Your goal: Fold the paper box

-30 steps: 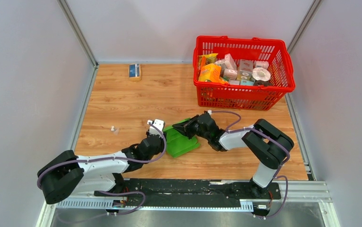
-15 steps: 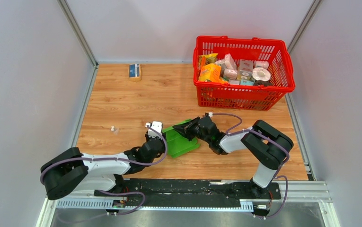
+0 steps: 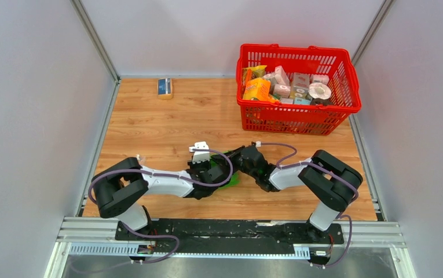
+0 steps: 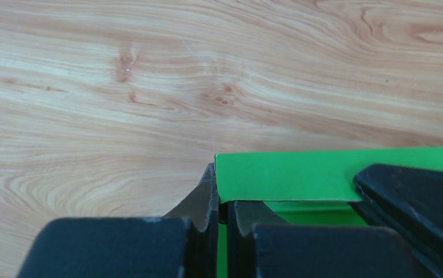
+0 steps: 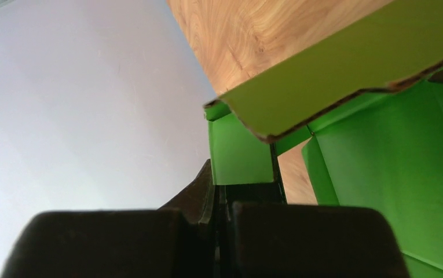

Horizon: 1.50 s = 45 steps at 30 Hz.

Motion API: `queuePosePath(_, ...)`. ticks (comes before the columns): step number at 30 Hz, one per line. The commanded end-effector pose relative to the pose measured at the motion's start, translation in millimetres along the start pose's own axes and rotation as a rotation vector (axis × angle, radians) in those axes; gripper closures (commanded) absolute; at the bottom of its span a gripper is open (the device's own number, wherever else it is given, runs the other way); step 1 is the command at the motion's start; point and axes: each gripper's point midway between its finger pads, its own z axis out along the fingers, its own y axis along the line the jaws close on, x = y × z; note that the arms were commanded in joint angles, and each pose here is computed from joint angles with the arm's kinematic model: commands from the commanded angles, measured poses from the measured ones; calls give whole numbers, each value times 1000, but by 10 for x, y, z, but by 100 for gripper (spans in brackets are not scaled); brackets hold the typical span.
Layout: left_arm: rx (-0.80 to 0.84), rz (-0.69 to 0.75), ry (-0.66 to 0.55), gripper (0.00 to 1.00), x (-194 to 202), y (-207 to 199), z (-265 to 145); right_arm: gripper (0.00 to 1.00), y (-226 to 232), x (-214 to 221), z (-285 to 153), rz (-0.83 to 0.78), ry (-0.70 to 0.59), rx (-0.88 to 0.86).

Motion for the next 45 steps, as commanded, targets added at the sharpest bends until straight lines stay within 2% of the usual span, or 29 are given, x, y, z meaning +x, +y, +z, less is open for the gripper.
queuePosePath(1,-162,28,-70,100,-19,301,34,100,-432,81,-169,-48,16,148)
queuePosePath(3,-151,51,-64,100,32,315,37,92,-475,6,-307,-93,-13,175)
queuePosePath(4,-135,63,-62,100,38,297,27,81,-508,-29,-379,-168,-13,176)
queuePosePath(5,-81,33,-54,100,58,192,15,70,-466,-163,-434,-229,-69,167)
queuePosePath(6,-49,93,-45,100,57,159,1,59,-641,-264,-544,-299,-94,277)
queuePosePath(7,-25,89,-39,100,57,123,-20,43,-491,-257,-673,-375,-93,273)
queuePosePath(8,6,80,-23,100,66,88,-58,36,-497,-367,-783,-573,-108,309)
queuePosePath(9,19,89,-13,100,67,89,-75,29,-641,-496,-981,-657,-133,425)
queuePosePath(10,27,97,-1,100,92,116,-94,20,-480,-518,-1118,-753,-145,379)
queuePosePath(11,78,68,12,100,65,41,-135,20,-432,-696,-1202,-907,-156,383)
queuePosePath(12,105,89,16,100,58,29,-155,20,-490,-834,-1364,-959,-153,445)
queuePosePath(13,127,90,28,100,87,36,-174,19,-425,-923,-1433,-998,-151,428)
queuePosePath(14,181,62,46,100,52,-36,-237,18,-286,-963,-1515,-1081,-77,355)
queuePosePath(16,214,79,76,100,37,-29,-308,22,-51,-989,-1623,-1111,-50,315)
queuePosePath(19,306,58,102,100,-149,-125,-486,20,259,-678,-1681,-1258,75,114)
queuePosePath(20,343,54,107,100,-228,-129,-561,21,330,-489,-1694,-1282,160,25)
queuePosePath(21,359,69,100,100,-283,-112,-593,21,370,-447,-1704,-1305,177,4)
queuePosePath(23,392,48,80,100,-430,-65,-684,24,483,-436,-1718,-1300,146,25)
queuePosePath(25,386,64,74,100,-496,41,-726,35,631,-358,-1748,-1223,129,45)
queuePosePath(29,386,42,41,100,-750,225,-848,33,1075,-70,-1913,-1278,-30,179)
queuePosePath(31,351,63,37,100,-843,350,-881,33,1131,78,-1868,-1212,1,189)
queuePosePath(32,331,54,16,100,-920,416,-890,36,1038,225,-1781,-1126,90,222)
queuePosePath(33,322,63,6,100,-960,455,-899,38,1137,309,-1765,-1079,105,212)
queuePosePath(34,307,65,-3,100,-1006,507,-908,44,1133,349,-1730,-1044,115,225)
queuePosePath(35,299,54,-22,100,-1064,555,-921,44,1161,457,-1631,-993,132,205)
queuePosePath(37,294,49,-42,100,-1133,596,-936,49,1222,587,-1543,-972,164,158)
queuePosePath(41,273,42,-63,100,-1228,682,-963,51,1280,708,-1371,-972,154,163)
queuePosePath(45,255,48,-70,100,-1275,725,-971,57,1316,684,-1322,-972,111,157)
